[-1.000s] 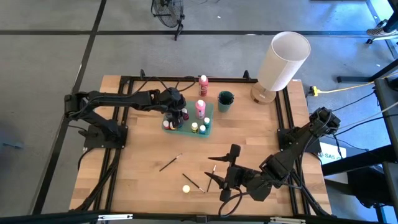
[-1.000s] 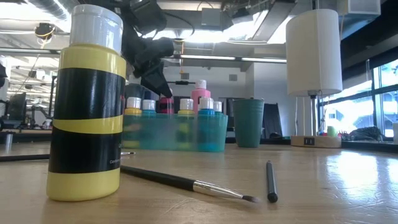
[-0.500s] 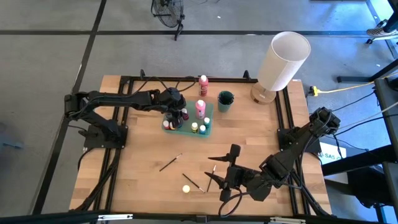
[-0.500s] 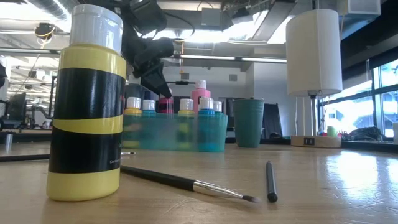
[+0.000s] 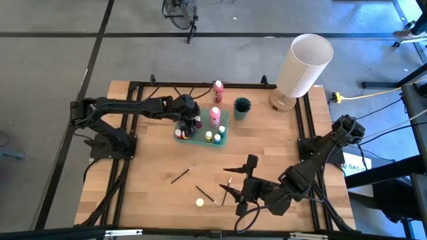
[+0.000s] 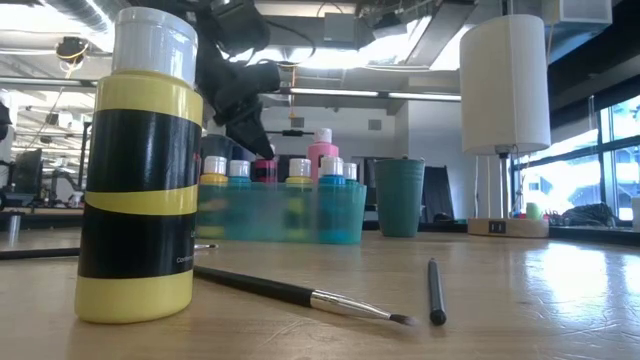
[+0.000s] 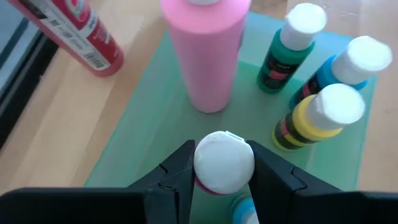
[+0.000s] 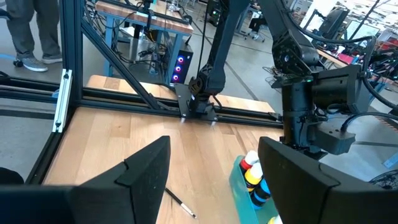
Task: Pick & Place Paint Supplies
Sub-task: Put the small dark pink bottle into the green bin, then put the black paint brush into the dark green cup
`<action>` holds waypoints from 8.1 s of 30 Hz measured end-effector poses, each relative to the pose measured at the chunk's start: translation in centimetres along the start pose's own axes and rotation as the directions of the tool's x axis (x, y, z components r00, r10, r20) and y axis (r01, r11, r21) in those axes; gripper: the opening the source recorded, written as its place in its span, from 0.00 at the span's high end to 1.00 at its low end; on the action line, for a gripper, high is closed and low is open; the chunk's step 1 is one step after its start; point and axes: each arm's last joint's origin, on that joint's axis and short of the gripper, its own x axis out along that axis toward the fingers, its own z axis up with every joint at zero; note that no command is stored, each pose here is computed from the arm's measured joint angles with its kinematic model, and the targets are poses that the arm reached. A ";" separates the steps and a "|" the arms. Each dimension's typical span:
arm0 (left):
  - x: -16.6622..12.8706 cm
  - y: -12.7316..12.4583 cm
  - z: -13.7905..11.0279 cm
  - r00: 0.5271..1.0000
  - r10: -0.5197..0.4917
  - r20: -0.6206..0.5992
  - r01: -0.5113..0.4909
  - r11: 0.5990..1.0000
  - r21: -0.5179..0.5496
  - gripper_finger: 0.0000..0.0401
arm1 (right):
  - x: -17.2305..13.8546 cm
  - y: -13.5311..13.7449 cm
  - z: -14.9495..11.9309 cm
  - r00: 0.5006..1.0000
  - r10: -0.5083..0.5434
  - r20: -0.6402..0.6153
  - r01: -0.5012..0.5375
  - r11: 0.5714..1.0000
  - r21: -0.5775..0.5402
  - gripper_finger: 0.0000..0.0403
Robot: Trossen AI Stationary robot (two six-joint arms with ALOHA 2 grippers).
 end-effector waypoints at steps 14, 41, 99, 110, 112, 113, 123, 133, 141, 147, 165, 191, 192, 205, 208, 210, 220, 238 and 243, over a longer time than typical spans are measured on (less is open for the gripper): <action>-1.6 -2.2 2.1 0.999 -0.049 0.002 0.049 0.997 0.063 0.71 | 0.0 0.0 0.0 1.000 0.001 0.000 -0.001 1.000 0.000 0.39; -1.5 -5.4 0.4 0.996 -0.066 -0.063 0.072 0.992 0.104 0.71 | 0.0 0.0 0.0 1.000 0.002 0.000 -0.002 1.000 0.008 0.39; -2.0 -5.8 0.9 0.993 -0.110 -0.042 0.114 0.985 0.130 0.57 | 0.0 0.0 0.0 1.000 0.009 -0.001 -0.009 1.000 0.008 0.39; -8.1 -7.3 1.3 0.948 -0.296 0.116 0.279 0.949 0.146 0.58 | 0.0 0.0 0.0 1.000 0.009 -0.001 -0.009 1.000 0.008 0.39; -9.4 -8.2 1.1 0.922 -0.364 0.134 0.350 0.929 0.122 0.58 | 0.0 0.0 0.0 1.000 0.010 0.000 -0.010 1.000 0.008 0.39; -10.0 -8.8 1.0 0.909 -0.394 0.136 0.383 0.918 0.104 0.58 | 0.0 0.0 0.0 1.000 0.010 -0.001 -0.009 1.000 0.008 0.39; -11.6 -13.8 -1.1 0.841 -0.540 0.031 0.539 0.831 -0.140 0.58 | 0.0 0.0 0.0 1.000 0.010 0.000 -0.010 1.000 0.009 0.39; -6.6 -16.3 -2.9 0.916 -0.368 -0.161 0.325 0.914 -0.242 0.58 | 0.0 0.0 0.0 1.000 0.009 0.001 -0.009 1.000 -0.020 0.39; -2.2 -17.0 -4.0 0.952 -0.191 -0.241 0.150 0.972 -0.180 0.58 | 0.0 0.0 0.0 1.000 0.009 0.000 -0.008 0.998 -0.069 0.39; 0.1 -17.3 -5.0 0.962 -0.063 -0.264 0.020 0.987 -0.162 0.58 | 0.0 0.0 0.0 1.000 0.007 0.001 -0.007 0.996 -0.092 0.39; 3.6 -18.8 -5.6 0.930 -0.016 -0.367 -0.023 0.995 -0.102 0.58 | 0.6 -0.4 0.1 1.000 -0.012 0.000 0.012 0.995 -0.095 0.39; 4.5 -17.8 -6.2 0.878 -0.010 -0.479 -0.074 0.985 -0.156 0.58 | 0.6 -0.4 0.1 1.000 -0.009 -0.001 0.009 0.997 -0.078 0.39; 4.5 -17.8 -6.3 0.874 -0.014 -0.485 -0.071 0.985 -0.156 0.58 | 0.6 -0.4 0.1 1.000 -0.009 -0.001 0.008 0.997 -0.077 0.39; 4.4 -17.7 -6.5 0.862 -0.007 -0.507 -0.075 0.987 -0.141 0.58 | 0.6 -0.4 0.1 1.000 -0.008 0.000 0.008 0.997 -0.075 0.39; 4.5 -17.7 -6.4 0.869 -0.008 -0.495 -0.064 0.990 -0.129 0.58 | 0.6 -0.4 0.1 1.000 -0.008 0.000 0.008 0.997 -0.075 0.39; 4.6 -17.6 -6.2 0.875 -0.017 -0.483 -0.055 0.990 -0.133 0.58 | 0.6 -0.4 0.1 1.000 -0.008 -0.001 0.008 0.997 -0.075 0.39; 5.0 -16.9 -5.8 0.877 -0.031 -0.480 -0.050 0.987 -0.156 0.58 | 0.6 -0.4 0.1 1.000 -0.008 -0.001 0.008 0.997 -0.075 0.39; 5.2 -17.0 -5.5 0.898 -0.027 -0.438 -0.051 0.985 -0.164 0.58 | 0.6 -0.4 0.1 1.000 -0.008 0.000 0.008 0.997 -0.074 0.39; 5.2 -17.0 -5.5 0.903 -0.019 -0.430 -0.057 0.985 -0.162 0.58 | 0.6 -0.4 0.1 1.000 -0.008 -0.001 0.008 0.997 -0.075 0.39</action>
